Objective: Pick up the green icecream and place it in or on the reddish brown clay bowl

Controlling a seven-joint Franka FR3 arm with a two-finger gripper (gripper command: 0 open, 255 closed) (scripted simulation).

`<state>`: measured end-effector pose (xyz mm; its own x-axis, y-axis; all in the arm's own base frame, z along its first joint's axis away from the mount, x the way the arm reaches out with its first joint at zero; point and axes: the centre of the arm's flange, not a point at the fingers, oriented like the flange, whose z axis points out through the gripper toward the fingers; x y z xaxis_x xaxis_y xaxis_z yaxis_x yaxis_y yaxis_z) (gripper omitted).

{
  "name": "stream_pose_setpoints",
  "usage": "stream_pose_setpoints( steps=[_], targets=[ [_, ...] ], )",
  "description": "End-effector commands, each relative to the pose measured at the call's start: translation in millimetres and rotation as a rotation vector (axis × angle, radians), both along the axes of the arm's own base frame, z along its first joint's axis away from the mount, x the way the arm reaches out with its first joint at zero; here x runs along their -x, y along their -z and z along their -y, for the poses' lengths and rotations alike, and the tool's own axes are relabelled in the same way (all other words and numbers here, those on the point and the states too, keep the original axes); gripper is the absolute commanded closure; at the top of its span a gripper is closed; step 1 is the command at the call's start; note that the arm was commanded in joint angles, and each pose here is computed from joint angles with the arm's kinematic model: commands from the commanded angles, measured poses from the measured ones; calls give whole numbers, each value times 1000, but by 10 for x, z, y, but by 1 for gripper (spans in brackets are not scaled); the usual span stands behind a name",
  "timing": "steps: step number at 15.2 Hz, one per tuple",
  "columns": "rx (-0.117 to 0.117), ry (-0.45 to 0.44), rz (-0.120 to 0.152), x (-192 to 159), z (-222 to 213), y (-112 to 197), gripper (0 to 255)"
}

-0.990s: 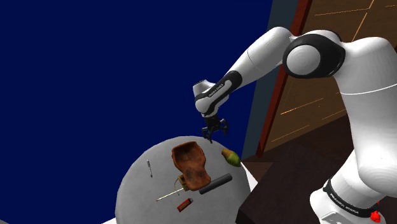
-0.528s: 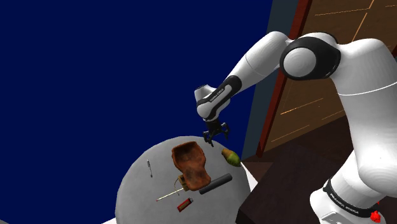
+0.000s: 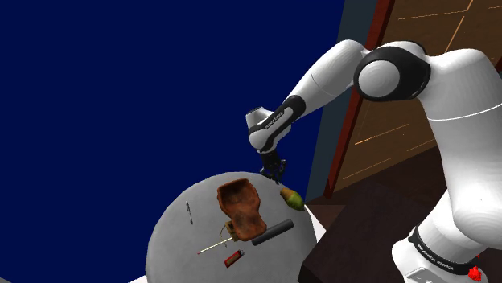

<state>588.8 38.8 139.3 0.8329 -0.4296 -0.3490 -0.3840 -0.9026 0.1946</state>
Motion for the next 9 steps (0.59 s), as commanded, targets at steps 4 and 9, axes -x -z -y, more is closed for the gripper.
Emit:
stream_pose_setpoints(
  steps=[4,9],
  targets=[
    [0,0,0,0,0,0,255],
    [-38,-77,-19,33,123,240,0]
  ],
)
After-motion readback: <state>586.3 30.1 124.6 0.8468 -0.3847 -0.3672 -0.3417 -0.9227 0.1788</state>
